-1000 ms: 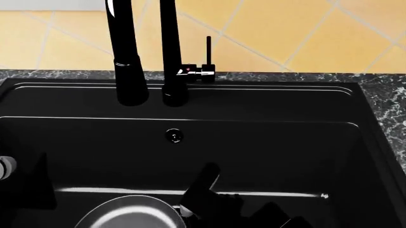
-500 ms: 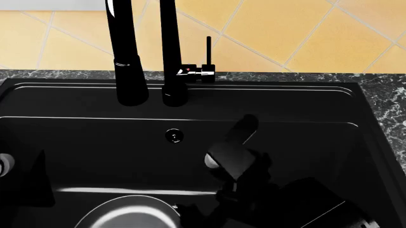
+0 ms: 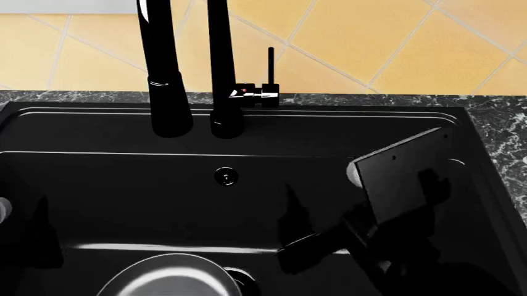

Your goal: Pick the pan and sponge and place them into the sink. Then turn on the water.

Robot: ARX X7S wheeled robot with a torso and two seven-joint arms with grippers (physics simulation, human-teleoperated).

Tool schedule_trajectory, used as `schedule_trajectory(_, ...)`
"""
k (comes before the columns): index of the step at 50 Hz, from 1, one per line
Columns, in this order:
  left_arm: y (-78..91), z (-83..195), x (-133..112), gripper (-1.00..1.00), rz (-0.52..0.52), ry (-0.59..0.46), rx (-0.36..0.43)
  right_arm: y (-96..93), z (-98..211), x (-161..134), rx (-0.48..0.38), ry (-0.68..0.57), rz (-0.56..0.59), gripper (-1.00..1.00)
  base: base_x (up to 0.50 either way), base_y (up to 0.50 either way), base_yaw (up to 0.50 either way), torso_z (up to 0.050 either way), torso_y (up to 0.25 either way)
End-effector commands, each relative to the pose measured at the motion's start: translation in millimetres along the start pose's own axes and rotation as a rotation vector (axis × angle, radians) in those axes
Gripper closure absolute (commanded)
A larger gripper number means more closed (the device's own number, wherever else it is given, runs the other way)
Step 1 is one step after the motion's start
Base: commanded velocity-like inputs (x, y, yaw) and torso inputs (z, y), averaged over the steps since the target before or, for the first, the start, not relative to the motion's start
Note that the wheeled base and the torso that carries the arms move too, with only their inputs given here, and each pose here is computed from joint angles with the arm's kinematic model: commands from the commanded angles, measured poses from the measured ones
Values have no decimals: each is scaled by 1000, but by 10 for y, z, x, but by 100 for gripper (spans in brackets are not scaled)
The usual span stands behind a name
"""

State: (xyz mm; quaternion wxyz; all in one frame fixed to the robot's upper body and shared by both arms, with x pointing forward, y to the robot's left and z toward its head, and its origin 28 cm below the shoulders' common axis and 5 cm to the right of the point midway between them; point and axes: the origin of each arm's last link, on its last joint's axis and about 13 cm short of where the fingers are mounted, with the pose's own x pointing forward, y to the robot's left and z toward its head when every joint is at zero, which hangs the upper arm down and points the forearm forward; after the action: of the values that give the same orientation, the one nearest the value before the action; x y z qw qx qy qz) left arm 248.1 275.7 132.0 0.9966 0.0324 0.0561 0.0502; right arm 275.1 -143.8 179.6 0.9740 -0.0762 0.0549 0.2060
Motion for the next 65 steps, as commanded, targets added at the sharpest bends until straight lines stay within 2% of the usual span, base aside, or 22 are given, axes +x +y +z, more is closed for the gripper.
schedule_trajectory(1,39,28,-53,-100,58,24,-2,-11,32,-366,50,-109,-277,-100,0,0,0,0,0)
schedule_trajectory(2,39,24,-55,-100,58,27,-5,-18,39,-385,28,-115,-304,-100,0,0,0,0,0)
schedule_trajectory(4,45,19,-63,-100,68,45,-14,-22,41,-424,53,-114,-334,-100,0,0,0,0,0)
schedule_trajectory(5,69,17,-70,-100,148,94,80,-19,40,-439,61,-108,-344,-100,0,0,0,0,0)
schedule_trajectory(6,72,41,-96,-100,119,65,44,-13,42,-443,59,-104,-339,-100,0,0,0,0,0)
schedule_trajectory(7,81,70,-128,-100,135,71,14,5,44,-447,39,-89,-314,-100,0,0,0,0,0)
schedule_trajectory(8,98,71,-143,-100,165,90,32,9,43,-447,33,-84,-320,-100,0,0,0,0,0)
schedule_trajectory(13,186,135,-265,-100,210,78,-5,13,40,-437,30,-70,-303,-100,0,0,0,0,0)
schedule_trajectory(16,279,220,-358,-100,252,55,-8,14,18,-423,28,-62,-304,-100,0,0,0,0,0)
schedule_trajectory(17,362,247,-406,-100,255,59,-3,10,15,-421,30,-59,-306,-100,0,0,0,0,0)
schedule_trajectory(20,370,245,-424,-100,269,54,6,21,13,-415,40,-54,-288,-100,0,0,0,0,0)
schedule_trajectory(26,552,344,-500,-100,308,39,41,15,-4,-399,42,-42,-281,-100,0,0,0,0,0)
schedule_trajectory(29,658,315,-500,-100,347,66,42,19,-17,-389,45,-38,-276,-100,0,0,0,0,0)
schedule_trajectory(31,636,233,-482,-100,356,97,50,33,-22,-379,42,-28,-260,-100,0,0,0,0,0)
schedule_trajectory(33,712,252,-525,-100,379,98,51,33,-17,-368,42,-26,-256,-100,0,0,0,0,0)
schedule_trajectory(38,745,265,-568,-100,424,113,47,28,3,-342,39,-21,-240,-100,0,0,0,0,0)
schedule_trajectory(52,1118,204,-669,-100,561,156,19,42,17,-295,40,-20,-222,-100,0,0,0,0,0)
schedule_trajectory(53,1194,205,-700,-100,583,162,16,46,4,-280,41,-19,-220,-100,0,0,0,0,0)
schedule_trajectory(57,1260,187,-730,-100,610,172,16,58,-3,-254,43,-17,-209,-100,0,0,0,0,0)
schedule_trajectory(59,1280,183,-721,-100,622,172,8,61,5,-249,43,-19,-206,-100,0,0,0,0,0)
schedule_trajectory(61,1308,174,-687,-100,644,160,-15,81,0,-249,81,-47,-190,-100,0,0,0,0,0)
schedule_trajectory(65,1365,96,-634,-100,649,188,-18,94,-24,-245,73,-38,-189,-100,0,0,0,0,0)
